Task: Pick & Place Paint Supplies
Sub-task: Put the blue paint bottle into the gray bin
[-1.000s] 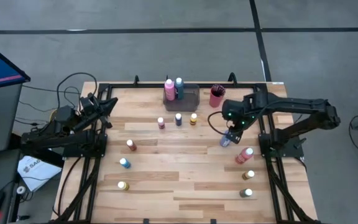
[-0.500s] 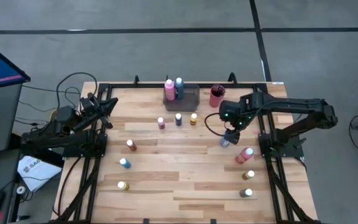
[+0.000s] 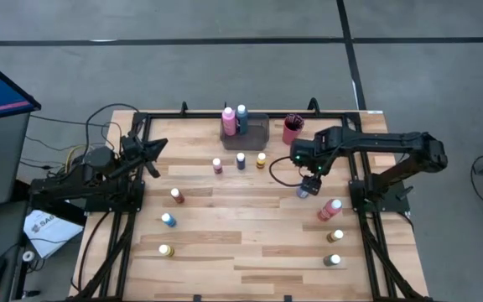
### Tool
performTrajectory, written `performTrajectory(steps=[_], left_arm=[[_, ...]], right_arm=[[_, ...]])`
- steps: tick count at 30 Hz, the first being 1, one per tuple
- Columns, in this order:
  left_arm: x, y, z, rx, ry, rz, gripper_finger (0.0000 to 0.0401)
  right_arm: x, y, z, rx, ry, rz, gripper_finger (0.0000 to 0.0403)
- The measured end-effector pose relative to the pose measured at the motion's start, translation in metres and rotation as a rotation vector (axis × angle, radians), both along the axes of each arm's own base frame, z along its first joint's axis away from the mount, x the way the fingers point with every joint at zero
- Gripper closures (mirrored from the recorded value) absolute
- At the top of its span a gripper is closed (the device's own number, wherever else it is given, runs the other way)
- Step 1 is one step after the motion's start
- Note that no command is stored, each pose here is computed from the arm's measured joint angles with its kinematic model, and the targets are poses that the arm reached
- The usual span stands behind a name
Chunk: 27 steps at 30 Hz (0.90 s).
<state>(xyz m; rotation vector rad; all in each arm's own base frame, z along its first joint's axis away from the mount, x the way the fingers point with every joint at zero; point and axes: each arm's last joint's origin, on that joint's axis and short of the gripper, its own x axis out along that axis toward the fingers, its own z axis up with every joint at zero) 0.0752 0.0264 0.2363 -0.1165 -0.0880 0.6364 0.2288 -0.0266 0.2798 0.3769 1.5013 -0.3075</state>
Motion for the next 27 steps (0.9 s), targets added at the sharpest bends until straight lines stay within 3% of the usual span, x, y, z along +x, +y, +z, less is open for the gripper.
performTrajectory(steps=[15,22,27], left_arm=[[0.000,0.000,0.000,0.002,0.002,0.001,0.0399],[0.000,0.000,0.000,0.002,0.002,0.001,0.0399],[0.000,0.000,0.000,0.002,0.002,0.001,0.0399]], right_arm=[[0.001,0.000,-0.010,-0.010,-0.040,0.009,0.0289],[0.002,0.000,-0.004,-0.014,-0.094,-0.002,0.0289],[0.007,-0.009,0.024,-0.022,-0.204,-0.044,0.0289]])
